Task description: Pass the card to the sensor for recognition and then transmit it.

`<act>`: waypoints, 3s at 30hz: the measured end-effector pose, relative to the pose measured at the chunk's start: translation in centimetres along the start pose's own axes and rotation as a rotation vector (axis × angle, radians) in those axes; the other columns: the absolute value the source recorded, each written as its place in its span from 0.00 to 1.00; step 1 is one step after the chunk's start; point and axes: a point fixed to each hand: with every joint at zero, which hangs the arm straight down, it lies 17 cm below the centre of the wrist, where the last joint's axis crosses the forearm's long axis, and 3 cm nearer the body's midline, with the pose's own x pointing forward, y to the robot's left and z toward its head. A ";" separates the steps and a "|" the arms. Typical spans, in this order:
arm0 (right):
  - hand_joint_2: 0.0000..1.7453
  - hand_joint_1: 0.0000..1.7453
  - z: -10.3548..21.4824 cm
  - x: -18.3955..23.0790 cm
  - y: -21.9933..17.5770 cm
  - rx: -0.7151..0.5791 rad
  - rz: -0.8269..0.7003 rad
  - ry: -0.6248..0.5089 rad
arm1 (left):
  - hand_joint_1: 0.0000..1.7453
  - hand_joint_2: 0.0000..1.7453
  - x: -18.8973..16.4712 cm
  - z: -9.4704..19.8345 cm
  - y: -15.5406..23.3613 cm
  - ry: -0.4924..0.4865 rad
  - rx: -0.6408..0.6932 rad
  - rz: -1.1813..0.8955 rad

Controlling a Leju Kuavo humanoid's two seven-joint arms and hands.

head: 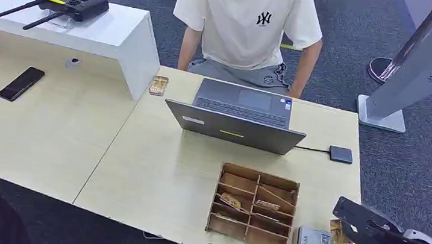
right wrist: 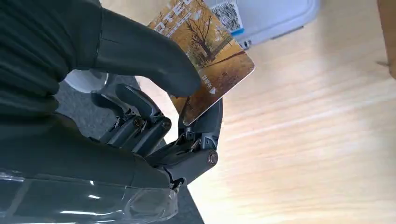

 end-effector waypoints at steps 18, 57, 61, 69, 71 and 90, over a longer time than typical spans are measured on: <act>1.00 1.00 0.5 -0.3 2.8 0.075 -0.008 0.023 | 0.00 0.00 0.2 -1.0 -0.7 0.000 -0.020 0.030; 1.00 1.00 -2.4 0.3 4.8 0.065 -0.036 0.027 | 0.00 0.00 -0.1 -1.9 0.7 -0.008 0.008 -0.057; 1.00 1.00 -2.5 0.2 4.8 0.064 -0.034 0.030 | 0.00 0.00 -0.2 -1.9 0.5 -0.010 0.005 -0.063; 1.00 1.00 -2.4 0.2 5.0 0.057 -0.036 0.030 | 0.00 0.00 -0.6 -1.8 0.4 -0.003 0.005 -0.078; 1.00 1.00 -2.4 0.2 5.1 0.058 -0.037 0.031 | 0.00 0.00 -0.7 -1.8 0.3 -0.003 0.004 -0.081; 1.00 1.00 -2.0 3.1 -0.6 -0.063 -0.036 -0.035 | 0.00 0.00 -1.0 -1.4 0.7 -0.020 0.028 -0.172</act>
